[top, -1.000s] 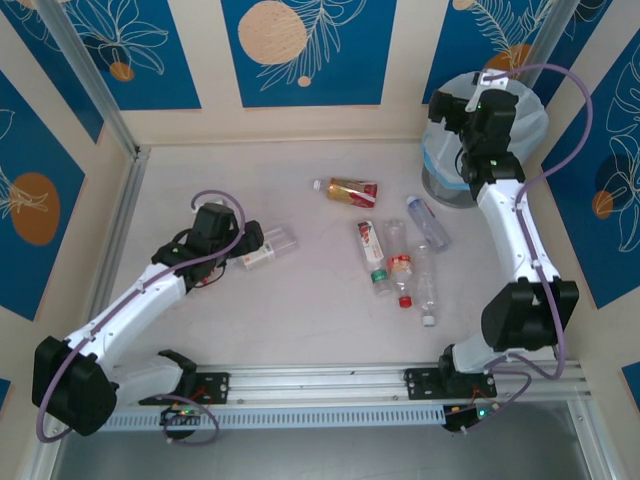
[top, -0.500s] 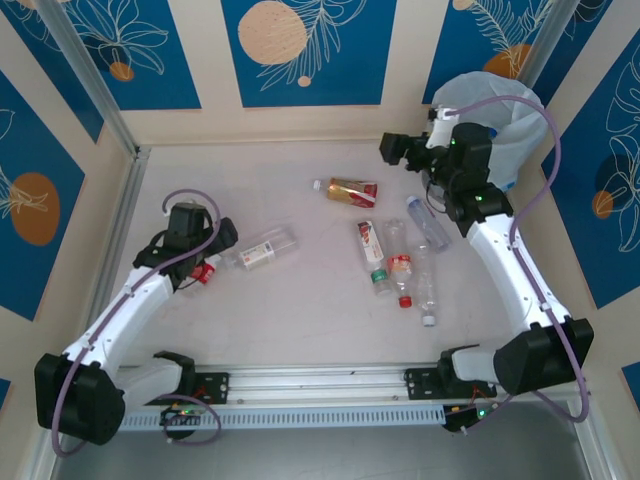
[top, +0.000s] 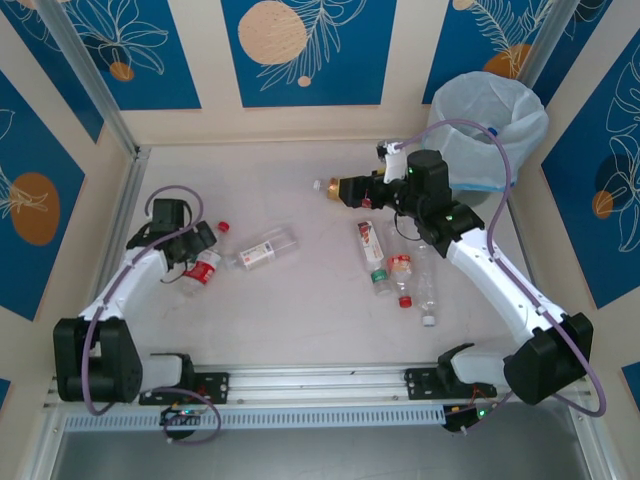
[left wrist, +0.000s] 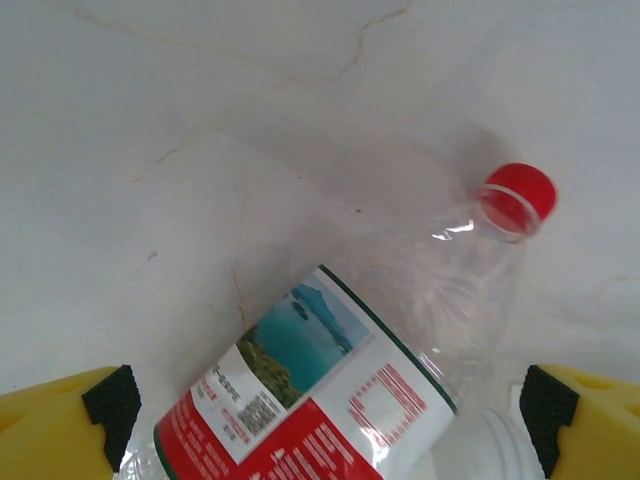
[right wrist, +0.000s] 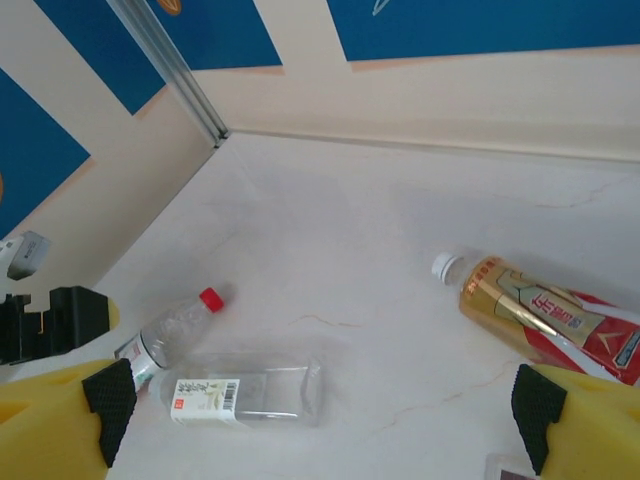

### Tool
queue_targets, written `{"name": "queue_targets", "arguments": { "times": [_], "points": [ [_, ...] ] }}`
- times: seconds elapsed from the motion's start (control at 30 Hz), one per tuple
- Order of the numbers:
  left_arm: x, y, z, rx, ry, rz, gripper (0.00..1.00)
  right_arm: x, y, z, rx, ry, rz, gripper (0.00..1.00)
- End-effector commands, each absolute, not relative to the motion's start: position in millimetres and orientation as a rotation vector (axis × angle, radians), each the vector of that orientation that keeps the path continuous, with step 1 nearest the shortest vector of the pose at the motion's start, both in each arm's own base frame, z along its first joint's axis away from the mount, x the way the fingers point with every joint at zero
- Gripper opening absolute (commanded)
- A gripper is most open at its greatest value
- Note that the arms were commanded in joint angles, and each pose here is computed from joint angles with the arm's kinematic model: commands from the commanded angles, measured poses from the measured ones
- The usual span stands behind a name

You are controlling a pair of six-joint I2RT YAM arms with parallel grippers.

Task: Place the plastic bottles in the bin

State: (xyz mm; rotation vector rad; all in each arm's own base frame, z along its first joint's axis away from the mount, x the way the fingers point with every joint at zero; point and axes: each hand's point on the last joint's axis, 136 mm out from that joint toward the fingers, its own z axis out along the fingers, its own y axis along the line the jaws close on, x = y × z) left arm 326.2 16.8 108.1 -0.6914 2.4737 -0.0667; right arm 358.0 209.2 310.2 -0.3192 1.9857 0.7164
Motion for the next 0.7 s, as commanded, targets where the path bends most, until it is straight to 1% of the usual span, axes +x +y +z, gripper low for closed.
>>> {"name": "queue_targets", "arguments": {
  "times": [0.0, 0.13, 0.3, 0.53, 0.67],
  "points": [
    [344.5, 13.5, 107.5, -0.663, 2.463, -0.195, 0.99, 358.7, 211.6, 306.8, -0.297, 2.005, 0.736, 0.99],
    [344.7, 18.2, 88.5, -0.714, 2.496, -0.254, 0.99, 355.9, 215.6, 303.7, -0.313, 2.016, 0.764, 0.99],
    [336.7, -1.1, 76.1, -0.669, 2.532, -0.406, 0.99, 341.1, 230.6, 295.1, -0.419, 2.044, 0.848, 0.99],
    [301.7, -2.0, 59.9, -0.695, 2.61, -0.358, 0.99, 337.0, 230.1, 279.4, -0.404, 2.1, 0.824, 0.98],
    [289.3, -17.0, 60.1, -0.731, 2.576, -0.431, 0.99, 341.5, 227.2, 275.0, -0.369, 2.104, 0.797, 0.98]
  ]
}}
